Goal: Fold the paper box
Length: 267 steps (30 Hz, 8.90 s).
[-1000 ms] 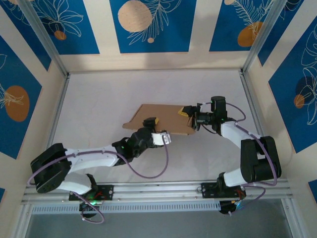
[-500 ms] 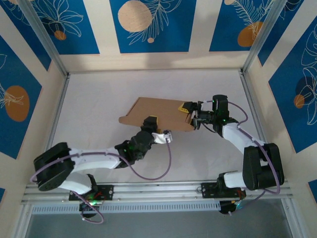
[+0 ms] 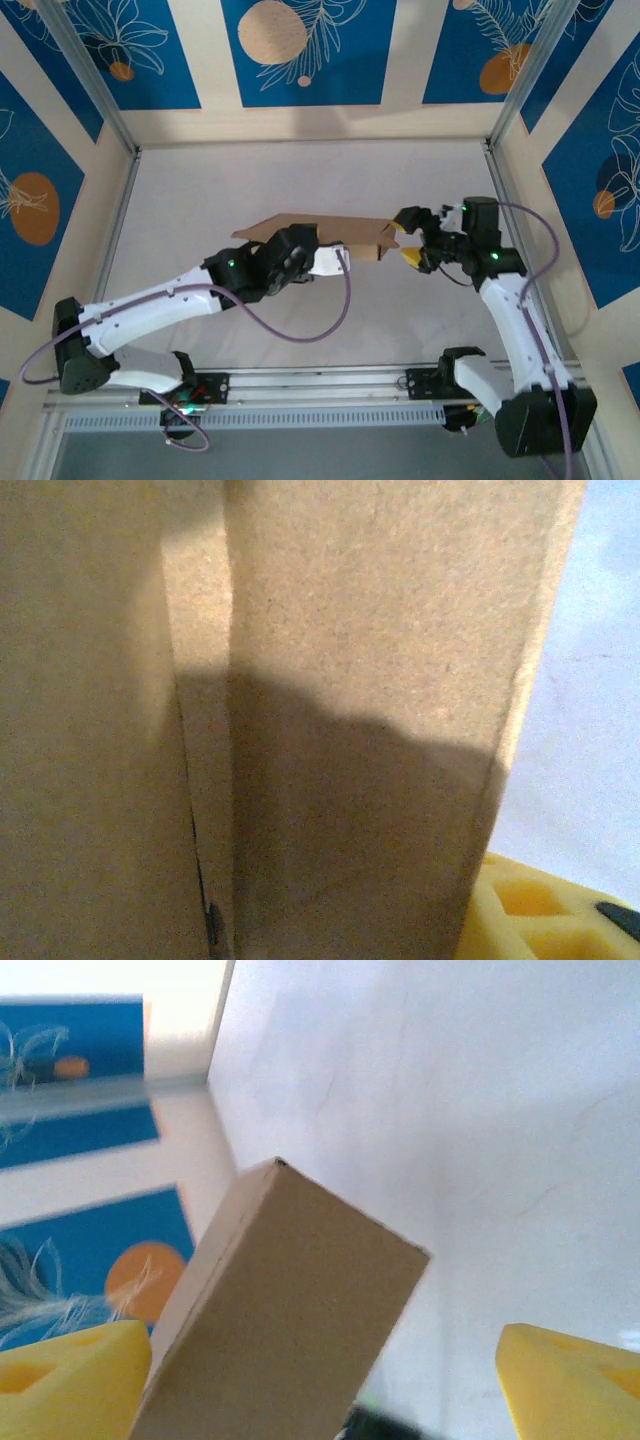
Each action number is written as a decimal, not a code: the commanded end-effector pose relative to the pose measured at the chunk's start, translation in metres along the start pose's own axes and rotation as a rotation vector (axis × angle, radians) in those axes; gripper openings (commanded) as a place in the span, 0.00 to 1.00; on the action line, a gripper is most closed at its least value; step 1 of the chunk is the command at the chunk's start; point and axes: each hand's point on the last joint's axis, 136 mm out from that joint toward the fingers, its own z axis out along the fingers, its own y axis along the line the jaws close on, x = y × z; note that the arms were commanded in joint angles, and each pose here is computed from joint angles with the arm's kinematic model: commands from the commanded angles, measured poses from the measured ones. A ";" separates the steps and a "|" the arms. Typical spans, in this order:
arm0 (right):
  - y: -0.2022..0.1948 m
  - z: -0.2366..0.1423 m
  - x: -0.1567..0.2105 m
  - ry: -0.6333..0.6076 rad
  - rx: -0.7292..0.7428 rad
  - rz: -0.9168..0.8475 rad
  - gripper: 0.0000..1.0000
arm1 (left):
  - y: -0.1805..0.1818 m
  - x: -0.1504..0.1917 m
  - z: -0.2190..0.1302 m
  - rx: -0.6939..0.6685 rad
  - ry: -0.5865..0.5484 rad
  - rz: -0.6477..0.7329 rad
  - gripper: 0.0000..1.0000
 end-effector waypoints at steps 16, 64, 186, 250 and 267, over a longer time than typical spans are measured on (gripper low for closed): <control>0.061 -0.038 0.045 0.058 -0.037 -1.034 0.62 | -0.086 0.023 0.020 0.706 0.244 -0.117 0.49; -0.002 0.010 0.082 0.418 0.096 -1.349 0.04 | -0.083 0.023 0.052 0.653 0.251 -0.132 0.48; -0.005 0.051 0.012 0.353 0.358 -1.287 0.00 | 0.004 0.173 -0.006 0.207 0.346 -0.941 0.22; -0.031 0.057 0.018 0.043 0.445 -0.741 0.00 | -0.003 0.169 0.023 0.047 0.097 -1.551 0.00; -0.031 0.062 0.023 0.060 0.436 -0.686 0.00 | 0.002 0.161 0.032 0.068 0.080 -1.706 0.00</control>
